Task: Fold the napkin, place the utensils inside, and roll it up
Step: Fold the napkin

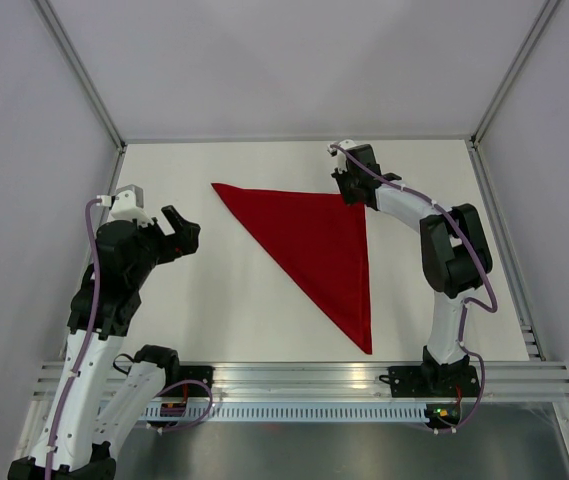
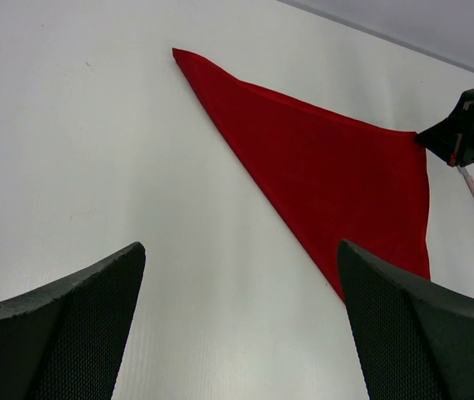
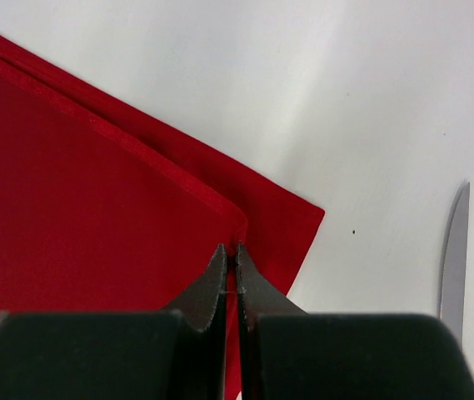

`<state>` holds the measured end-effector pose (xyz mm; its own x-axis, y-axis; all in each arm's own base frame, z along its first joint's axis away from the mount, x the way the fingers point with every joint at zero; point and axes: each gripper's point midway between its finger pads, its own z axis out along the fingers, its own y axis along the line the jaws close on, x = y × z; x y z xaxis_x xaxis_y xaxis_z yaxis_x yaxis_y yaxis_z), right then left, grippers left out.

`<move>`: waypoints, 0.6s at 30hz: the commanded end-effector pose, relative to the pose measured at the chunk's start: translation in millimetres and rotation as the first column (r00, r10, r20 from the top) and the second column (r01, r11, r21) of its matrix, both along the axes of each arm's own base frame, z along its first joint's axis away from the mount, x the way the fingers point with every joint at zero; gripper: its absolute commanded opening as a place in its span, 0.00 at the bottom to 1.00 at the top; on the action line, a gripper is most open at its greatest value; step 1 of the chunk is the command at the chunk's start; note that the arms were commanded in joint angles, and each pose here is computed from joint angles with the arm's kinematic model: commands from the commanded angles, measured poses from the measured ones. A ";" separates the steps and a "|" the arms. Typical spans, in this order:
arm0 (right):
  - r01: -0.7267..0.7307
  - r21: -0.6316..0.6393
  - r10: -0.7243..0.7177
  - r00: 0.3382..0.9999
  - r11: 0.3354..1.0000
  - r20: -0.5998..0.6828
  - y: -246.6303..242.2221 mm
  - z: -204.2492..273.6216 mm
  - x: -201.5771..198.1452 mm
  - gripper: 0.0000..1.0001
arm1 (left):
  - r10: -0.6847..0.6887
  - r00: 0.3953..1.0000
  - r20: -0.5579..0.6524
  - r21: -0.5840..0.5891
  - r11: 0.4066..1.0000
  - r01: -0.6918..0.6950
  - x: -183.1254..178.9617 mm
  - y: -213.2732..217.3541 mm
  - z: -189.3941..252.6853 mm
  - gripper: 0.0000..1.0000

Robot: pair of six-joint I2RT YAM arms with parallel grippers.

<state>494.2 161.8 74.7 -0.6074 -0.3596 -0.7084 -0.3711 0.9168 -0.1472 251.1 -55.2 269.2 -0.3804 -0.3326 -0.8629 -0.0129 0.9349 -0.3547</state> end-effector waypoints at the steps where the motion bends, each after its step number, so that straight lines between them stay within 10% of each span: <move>1: 0.030 0.005 -0.030 0.999 1.000 0.043 -3.0 11.0 13.7 0.00 | -0.033 0.999 0.028 0.033 0.999 0.032 3.3 -1.3 3.7 1.00; 18: 0.055 0.004 -0.055 0.997 0.999 0.052 -11.8 14.4 20.6 0.00 | -0.040 0.999 0.027 0.031 0.999 0.039 2.9 -2.7 3.1 1.00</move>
<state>501.0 154.2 80.0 -0.6028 -0.3452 -0.7194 -0.3502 0.9246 -0.1502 250.9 -55.7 266.9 -0.3861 -0.3316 -0.8608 -0.0122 0.9349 -0.3547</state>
